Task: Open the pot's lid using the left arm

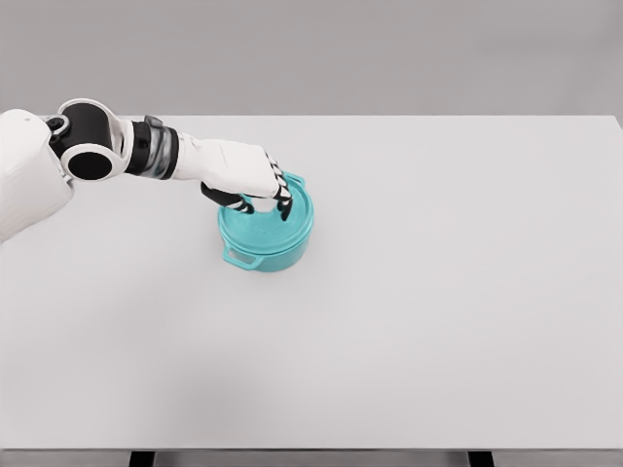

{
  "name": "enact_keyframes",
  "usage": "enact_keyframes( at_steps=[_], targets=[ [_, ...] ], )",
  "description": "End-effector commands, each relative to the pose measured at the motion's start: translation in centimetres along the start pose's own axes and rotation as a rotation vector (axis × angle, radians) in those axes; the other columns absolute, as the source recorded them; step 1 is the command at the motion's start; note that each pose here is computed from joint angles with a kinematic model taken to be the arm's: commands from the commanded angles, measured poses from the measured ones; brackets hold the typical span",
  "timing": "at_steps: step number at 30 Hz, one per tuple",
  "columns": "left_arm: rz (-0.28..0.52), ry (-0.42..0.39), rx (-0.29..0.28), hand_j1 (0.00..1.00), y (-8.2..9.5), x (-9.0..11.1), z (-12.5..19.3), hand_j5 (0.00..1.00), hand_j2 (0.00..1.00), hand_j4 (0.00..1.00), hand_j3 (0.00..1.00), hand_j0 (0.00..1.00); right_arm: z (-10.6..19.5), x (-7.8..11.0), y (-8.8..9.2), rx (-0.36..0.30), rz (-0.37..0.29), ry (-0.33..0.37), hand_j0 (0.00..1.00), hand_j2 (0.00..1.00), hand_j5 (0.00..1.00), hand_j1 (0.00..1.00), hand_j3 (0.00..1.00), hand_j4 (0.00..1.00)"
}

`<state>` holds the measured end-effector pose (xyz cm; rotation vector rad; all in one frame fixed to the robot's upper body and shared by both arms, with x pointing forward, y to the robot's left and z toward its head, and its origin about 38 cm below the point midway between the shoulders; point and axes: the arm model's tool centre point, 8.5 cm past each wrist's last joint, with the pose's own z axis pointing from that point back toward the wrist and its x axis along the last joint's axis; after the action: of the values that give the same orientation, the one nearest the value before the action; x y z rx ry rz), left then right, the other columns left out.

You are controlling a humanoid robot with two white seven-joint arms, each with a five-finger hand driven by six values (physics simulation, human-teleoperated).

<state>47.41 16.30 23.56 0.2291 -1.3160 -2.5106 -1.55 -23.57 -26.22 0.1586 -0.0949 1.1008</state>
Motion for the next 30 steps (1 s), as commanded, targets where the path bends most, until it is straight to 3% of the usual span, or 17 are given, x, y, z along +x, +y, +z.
enact_keyframes(
  at_steps=[1,4,8,17,22,24,26,27,30],
  targets=[
    [0.004,0.001,0.004,0.50,0.0,0.0,0.0,0.50,0.50,0.50,0.50,0.50,0.0,0.0,0.0,0.000,0.000,0.000,1.00,1.00,1.00,1.00,1.00,1.00],
    [0.005,0.003,0.006,0.45,0.1,-0.1,0.1,0.45,0.45,0.45,0.45,0.45,0.0,0.0,0.0,0.000,0.000,0.000,1.00,1.00,1.00,1.00,1.00,1.00],
    [-0.002,0.023,0.010,0.44,0.5,-0.6,1.1,0.44,0.44,0.44,0.44,0.44,0.0,0.0,0.0,0.000,0.000,0.000,1.00,1.00,1.00,1.00,1.00,1.00],
    [0.058,0.252,-0.054,0.44,-3.9,-4.6,11.8,0.44,0.44,0.44,0.44,0.44,0.0,0.0,0.0,0.000,0.000,0.000,1.00,1.00,1.00,1.00,1.00,1.00],
    [0.074,0.277,-0.066,0.48,-4.8,-4.9,13.1,0.48,0.48,0.48,0.48,0.48,0.0,0.0,0.0,0.000,0.000,0.000,1.00,1.00,1.00,1.00,1.00,1.00],
    [0.077,0.274,-0.068,0.58,-4.9,-4.8,12.9,0.58,0.58,0.58,0.58,0.58,0.0,0.0,0.0,0.000,0.000,0.000,1.00,1.00,1.00,1.00,1.00,1.00],
    [0.084,0.278,-0.068,0.93,-5.1,-5.0,13.0,0.93,0.93,0.93,0.93,0.93,0.0,0.0,0.0,0.000,0.000,0.000,1.00,1.00,1.00,1.00,1.00,1.00],
    [0.085,0.278,-0.067,0.99,-5.1,-5.0,13.0,0.99,0.99,0.99,0.99,0.99,0.0,0.0,0.0,0.000,0.000,0.000,1.00,1.00,1.00,1.00,1.00,1.00],
    [0.092,0.276,-0.066,1.00,-5.2,-5.0,13.0,1.00,1.00,1.00,1.00,1.00,0.0,0.0,0.0,0.000,0.000,0.000,1.00,1.00,1.00,1.00,1.00,1.00]
  ],
)
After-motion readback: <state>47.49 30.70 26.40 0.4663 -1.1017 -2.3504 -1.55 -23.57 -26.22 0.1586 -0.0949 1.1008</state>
